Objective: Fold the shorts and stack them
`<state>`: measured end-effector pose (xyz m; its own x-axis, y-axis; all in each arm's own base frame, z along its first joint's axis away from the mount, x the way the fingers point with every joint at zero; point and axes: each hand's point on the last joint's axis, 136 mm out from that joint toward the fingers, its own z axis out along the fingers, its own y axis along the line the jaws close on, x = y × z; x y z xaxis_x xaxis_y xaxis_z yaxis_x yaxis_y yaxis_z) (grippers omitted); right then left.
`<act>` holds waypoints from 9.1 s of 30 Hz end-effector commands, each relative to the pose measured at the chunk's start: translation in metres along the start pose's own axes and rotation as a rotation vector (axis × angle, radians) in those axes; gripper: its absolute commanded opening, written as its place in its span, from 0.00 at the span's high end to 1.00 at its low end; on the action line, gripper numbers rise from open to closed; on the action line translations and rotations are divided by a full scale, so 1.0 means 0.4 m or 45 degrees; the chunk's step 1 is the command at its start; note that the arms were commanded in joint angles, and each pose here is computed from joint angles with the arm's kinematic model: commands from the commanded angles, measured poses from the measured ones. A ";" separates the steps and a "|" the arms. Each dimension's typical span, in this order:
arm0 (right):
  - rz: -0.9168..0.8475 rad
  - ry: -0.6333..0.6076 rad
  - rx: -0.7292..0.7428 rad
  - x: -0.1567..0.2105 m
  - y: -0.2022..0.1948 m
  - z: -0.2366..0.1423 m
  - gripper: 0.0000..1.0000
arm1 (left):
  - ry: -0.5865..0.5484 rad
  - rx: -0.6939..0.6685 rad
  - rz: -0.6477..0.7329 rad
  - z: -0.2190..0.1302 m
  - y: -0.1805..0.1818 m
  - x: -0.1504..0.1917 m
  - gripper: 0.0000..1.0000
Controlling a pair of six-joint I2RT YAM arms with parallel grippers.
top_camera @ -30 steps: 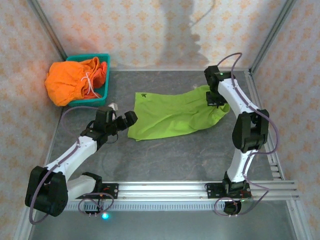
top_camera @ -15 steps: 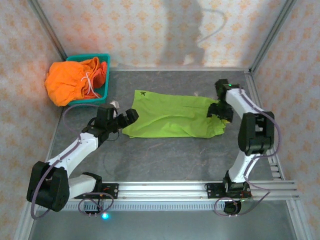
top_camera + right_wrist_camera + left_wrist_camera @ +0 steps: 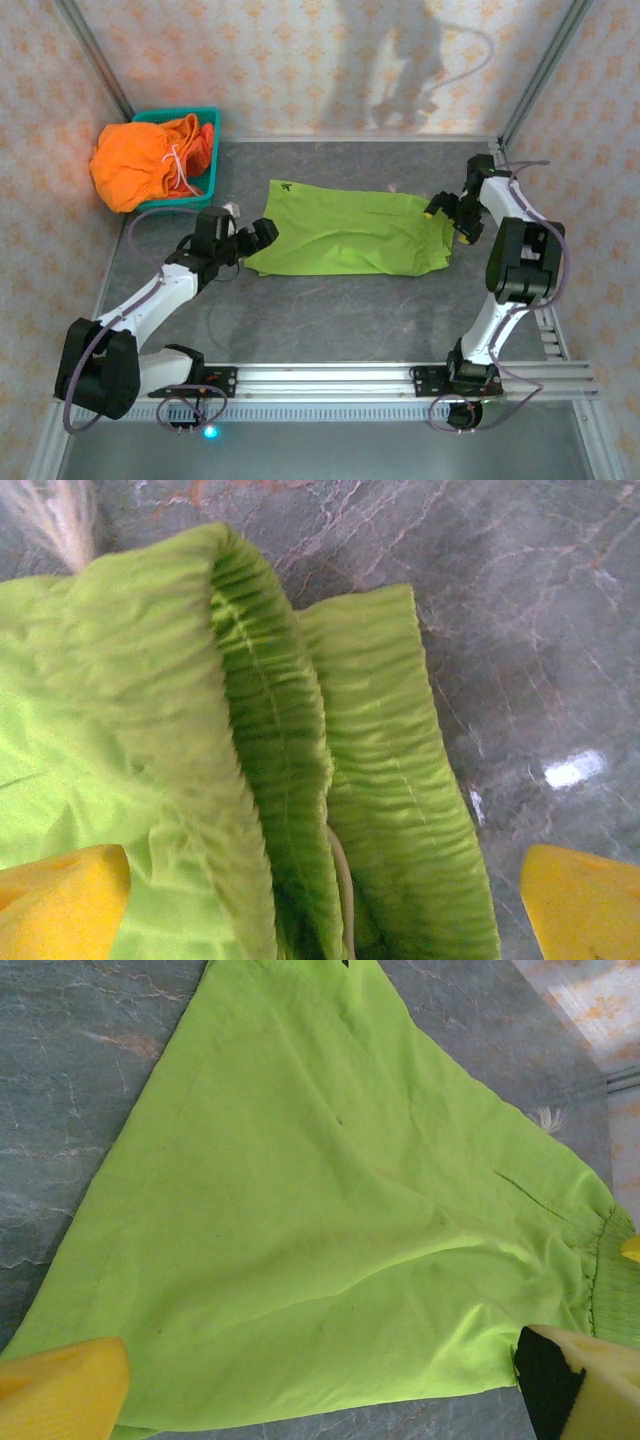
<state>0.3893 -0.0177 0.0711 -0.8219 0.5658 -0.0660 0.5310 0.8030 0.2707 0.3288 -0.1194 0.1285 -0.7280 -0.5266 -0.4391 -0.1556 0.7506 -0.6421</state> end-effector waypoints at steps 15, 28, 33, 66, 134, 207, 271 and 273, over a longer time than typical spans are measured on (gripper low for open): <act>-0.058 0.064 0.060 -0.035 -0.013 0.097 0.65 | -0.022 0.011 0.035 -0.004 -0.002 -0.005 0.00; -0.317 -0.156 0.338 -0.070 -0.007 -0.020 0.98 | 0.058 0.021 0.109 0.029 -0.044 -0.025 0.00; -0.422 -0.277 0.512 -0.097 0.006 -0.120 0.99 | 0.093 0.023 0.117 0.048 -0.045 -0.005 0.00; -1.026 -0.731 1.358 0.056 0.352 -0.375 0.82 | 0.082 0.028 0.075 0.057 -0.019 0.028 0.00; -0.407 -0.266 -0.082 0.373 0.127 -0.141 0.00 | 0.526 -0.120 0.318 0.450 -0.334 0.290 0.99; -0.274 -0.064 -0.357 0.409 0.125 -0.120 0.00 | 0.643 -0.025 0.329 0.310 -0.240 0.351 0.67; -0.414 0.100 -0.777 0.560 0.579 -0.159 0.00 | -0.041 -0.123 0.324 -0.082 -0.133 -0.023 0.00; -0.416 0.118 -0.778 0.576 0.637 -0.134 0.00 | -0.107 -0.141 0.284 -0.111 -0.107 -0.044 0.00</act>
<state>0.2993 0.2793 0.1681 -0.9668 0.2188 -0.1320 0.0577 0.6901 0.7214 0.3171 -0.1517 0.1909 -0.7548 -0.2818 -0.5924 0.0266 0.8891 -0.4569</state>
